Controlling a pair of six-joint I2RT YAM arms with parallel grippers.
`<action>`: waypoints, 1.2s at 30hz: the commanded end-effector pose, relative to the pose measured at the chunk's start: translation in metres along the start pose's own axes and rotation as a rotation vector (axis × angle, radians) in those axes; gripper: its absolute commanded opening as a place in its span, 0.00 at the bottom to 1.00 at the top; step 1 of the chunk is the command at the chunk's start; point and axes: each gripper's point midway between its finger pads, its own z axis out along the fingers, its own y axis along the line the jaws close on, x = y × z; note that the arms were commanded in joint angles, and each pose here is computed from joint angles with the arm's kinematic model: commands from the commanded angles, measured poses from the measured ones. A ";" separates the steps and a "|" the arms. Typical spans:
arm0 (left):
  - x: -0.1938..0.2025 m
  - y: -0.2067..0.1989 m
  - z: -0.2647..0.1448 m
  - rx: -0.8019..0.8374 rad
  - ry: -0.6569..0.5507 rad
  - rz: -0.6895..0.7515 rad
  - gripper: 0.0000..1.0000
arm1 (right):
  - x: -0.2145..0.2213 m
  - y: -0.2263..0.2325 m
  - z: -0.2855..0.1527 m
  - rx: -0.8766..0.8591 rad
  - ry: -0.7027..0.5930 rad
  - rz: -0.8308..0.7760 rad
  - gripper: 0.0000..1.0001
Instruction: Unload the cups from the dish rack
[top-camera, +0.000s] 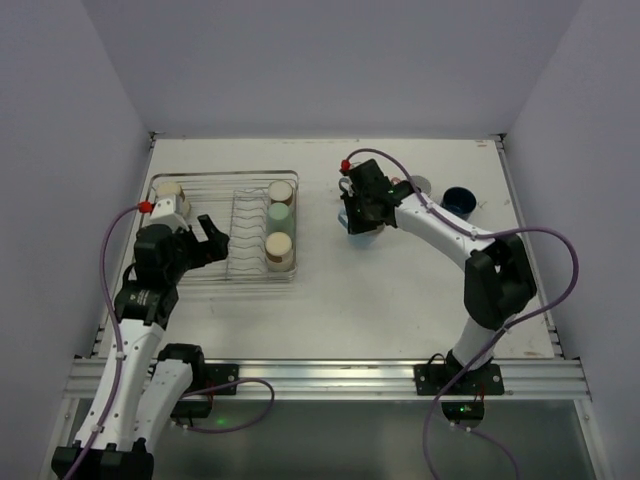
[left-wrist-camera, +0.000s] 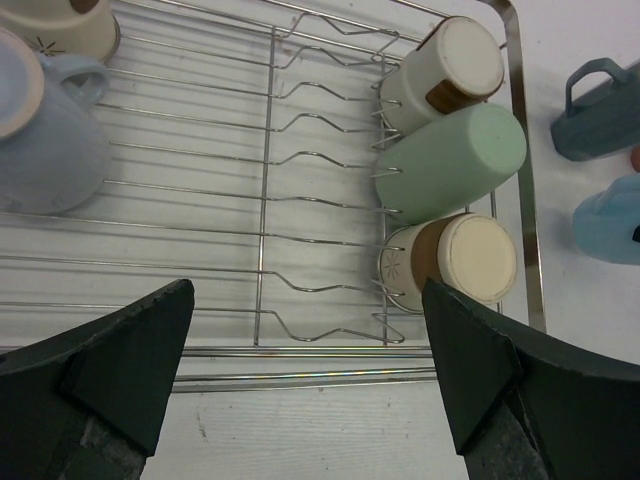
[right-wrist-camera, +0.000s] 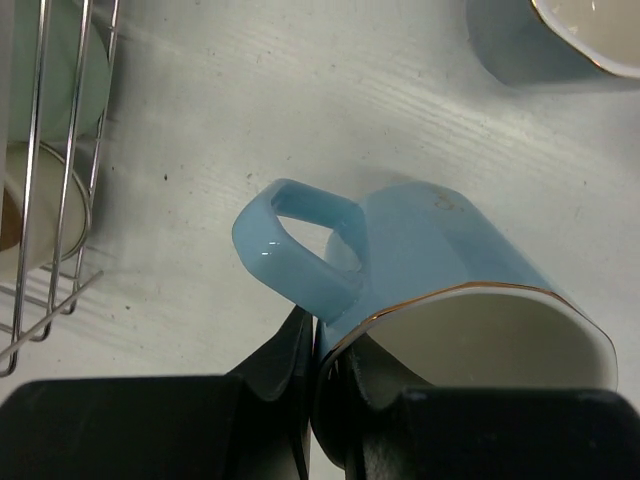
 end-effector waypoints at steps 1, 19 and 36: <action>-0.013 0.006 0.004 -0.037 -0.044 0.035 1.00 | -0.034 0.013 -0.003 0.018 -0.076 -0.061 0.00; -0.067 0.043 0.031 -0.326 -0.141 -0.031 1.00 | -0.043 0.028 0.001 -0.010 -0.136 -0.080 0.68; -0.067 0.131 0.067 -0.582 -0.095 -0.228 1.00 | -0.056 0.071 -0.081 -0.296 -0.354 -0.081 0.87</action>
